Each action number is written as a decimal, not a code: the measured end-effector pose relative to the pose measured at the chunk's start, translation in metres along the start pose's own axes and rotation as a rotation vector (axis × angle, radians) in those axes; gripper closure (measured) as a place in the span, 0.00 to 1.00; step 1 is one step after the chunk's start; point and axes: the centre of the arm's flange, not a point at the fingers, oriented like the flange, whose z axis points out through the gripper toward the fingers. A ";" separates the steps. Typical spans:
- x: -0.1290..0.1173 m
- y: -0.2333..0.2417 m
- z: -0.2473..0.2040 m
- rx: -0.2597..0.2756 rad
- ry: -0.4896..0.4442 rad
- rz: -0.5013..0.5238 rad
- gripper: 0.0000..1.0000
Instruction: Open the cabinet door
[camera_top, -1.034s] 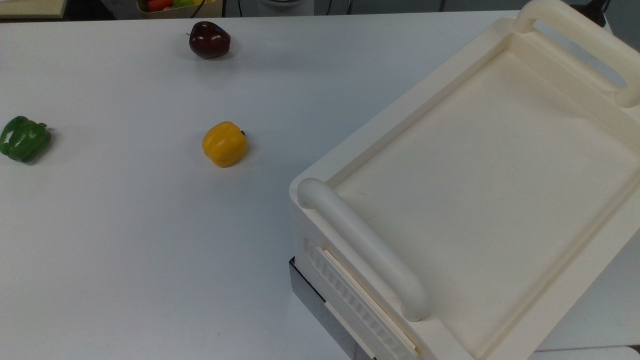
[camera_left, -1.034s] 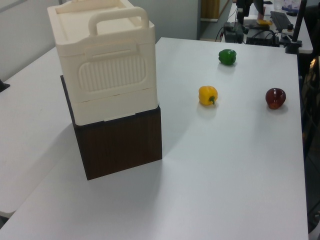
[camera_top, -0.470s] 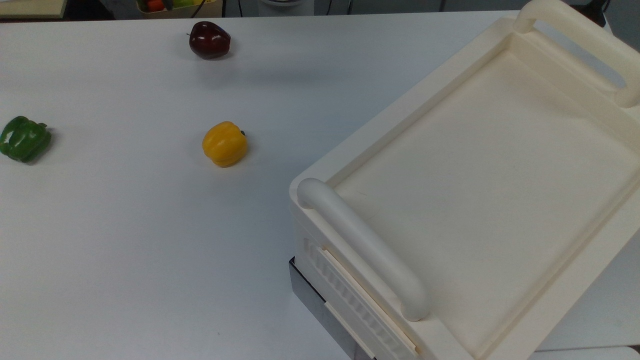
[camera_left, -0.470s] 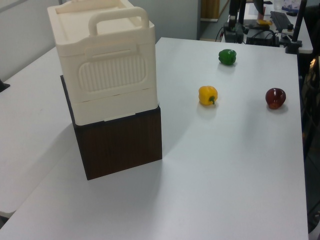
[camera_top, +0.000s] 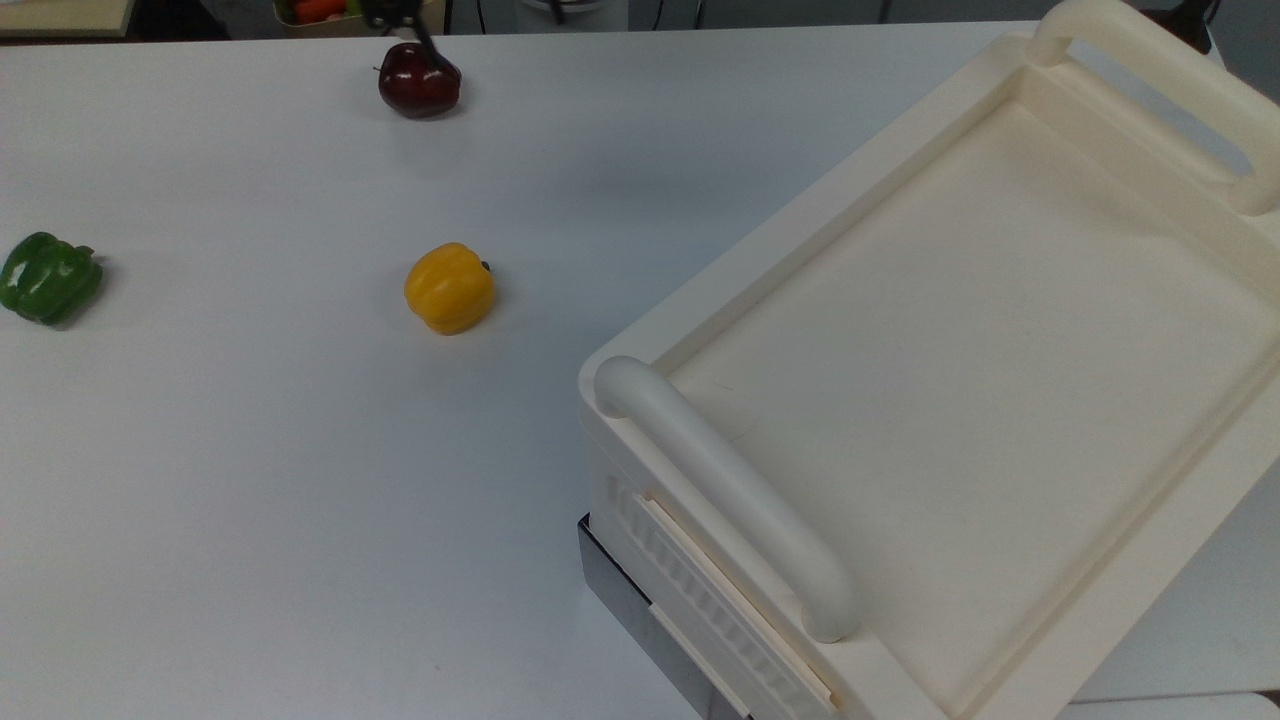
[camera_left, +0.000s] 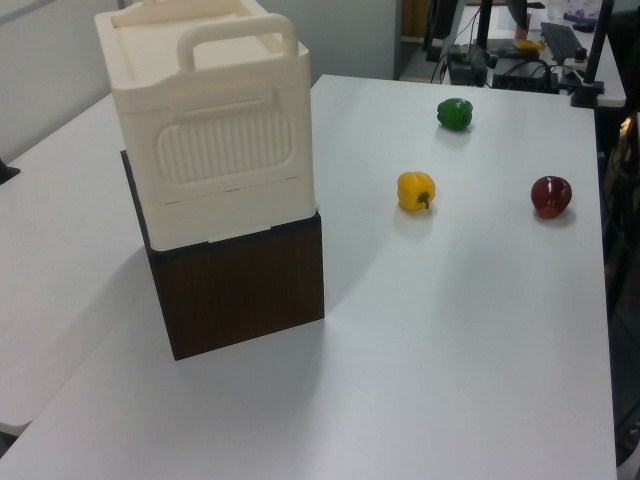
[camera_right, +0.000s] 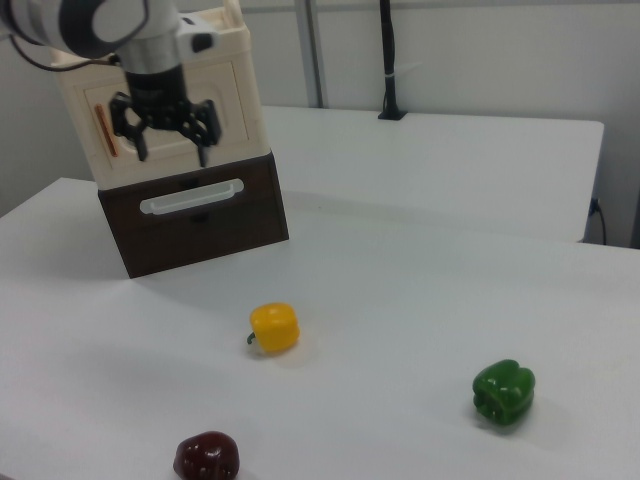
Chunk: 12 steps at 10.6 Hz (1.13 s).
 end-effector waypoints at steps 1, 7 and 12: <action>0.012 -0.024 0.002 -0.001 0.025 -0.045 0.00; 0.063 -0.140 0.014 -0.018 0.216 -0.223 0.21; 0.099 -0.183 0.057 -0.022 0.335 -0.224 0.30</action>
